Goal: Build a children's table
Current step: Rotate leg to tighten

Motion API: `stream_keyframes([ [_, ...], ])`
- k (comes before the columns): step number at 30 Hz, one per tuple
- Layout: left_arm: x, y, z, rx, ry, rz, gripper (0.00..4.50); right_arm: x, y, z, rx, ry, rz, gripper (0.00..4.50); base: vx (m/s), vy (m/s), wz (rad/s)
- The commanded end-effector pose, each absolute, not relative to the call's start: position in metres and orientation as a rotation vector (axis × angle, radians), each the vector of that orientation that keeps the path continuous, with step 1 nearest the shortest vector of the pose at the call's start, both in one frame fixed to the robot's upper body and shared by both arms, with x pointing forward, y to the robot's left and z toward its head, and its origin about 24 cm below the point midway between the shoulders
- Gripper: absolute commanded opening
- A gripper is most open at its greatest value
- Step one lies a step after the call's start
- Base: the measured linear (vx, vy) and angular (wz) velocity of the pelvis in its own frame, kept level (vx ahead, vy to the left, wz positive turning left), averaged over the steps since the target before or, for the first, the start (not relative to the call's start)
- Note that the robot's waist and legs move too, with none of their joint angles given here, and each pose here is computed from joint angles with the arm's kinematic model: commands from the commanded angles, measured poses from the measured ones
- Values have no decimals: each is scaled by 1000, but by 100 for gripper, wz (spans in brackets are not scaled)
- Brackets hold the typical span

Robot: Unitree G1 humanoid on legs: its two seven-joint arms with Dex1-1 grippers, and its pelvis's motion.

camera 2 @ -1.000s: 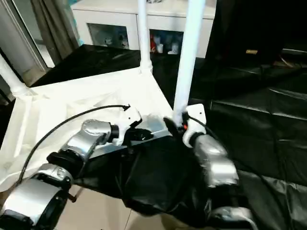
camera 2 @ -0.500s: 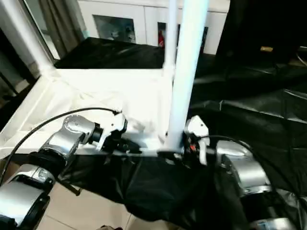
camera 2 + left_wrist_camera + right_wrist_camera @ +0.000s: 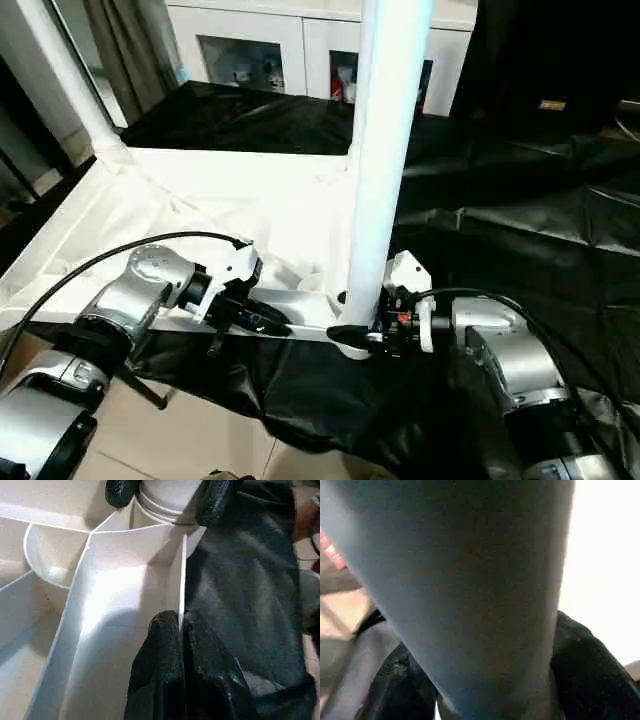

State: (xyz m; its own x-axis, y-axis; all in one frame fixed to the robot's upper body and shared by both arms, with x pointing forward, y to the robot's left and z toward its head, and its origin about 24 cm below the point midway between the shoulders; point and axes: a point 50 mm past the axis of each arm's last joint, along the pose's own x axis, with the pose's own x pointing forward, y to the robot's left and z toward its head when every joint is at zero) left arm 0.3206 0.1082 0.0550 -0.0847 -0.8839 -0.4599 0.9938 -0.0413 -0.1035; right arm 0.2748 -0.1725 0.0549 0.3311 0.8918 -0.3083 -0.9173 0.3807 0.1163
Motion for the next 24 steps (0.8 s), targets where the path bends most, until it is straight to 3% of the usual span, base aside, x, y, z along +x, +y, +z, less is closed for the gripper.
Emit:
stream_keyframes([
  [1, 324, 98, 53, 275, 444, -1554, 0, 273, -164, 40, -84, 397, 1120, 261, 0, 0, 0],
  [3, 332, 89, 54, 264, 408, -1432, 0, 283, -158, 27, -71, 399, 918, 258, 0, 0, 0],
  [4, 332, 89, 54, 264, 408, -1432, 0, 283, -158, 27, -71, 399, 918, 258, 0, 0, 0],
  [6, 338, 78, 53, 258, 385, -1335, 0, 293, -148, 18, -33, 398, 742, 256, 0, 0, 0],
  [12, 348, 53, 56, 212, 347, -1170, 0, 313, -124, 16, 75, 377, 502, 256, 0, 0, 0],
  [17, 350, 36, 59, 208, 319, -1139, 0, 323, -108, 21, 95, 355, 464, 256, 0, 0, 0],
  [20, 348, 32, 60, 218, 307, -1171, 0, 323, -104, 24, 105, 333, 506, 326, 0, 0, 0],
  [24, 343, 35, 58, 242, 305, -1259, 0, 320, -109, 27, 89, 321, 583, 352, 0, 0, 0],
])
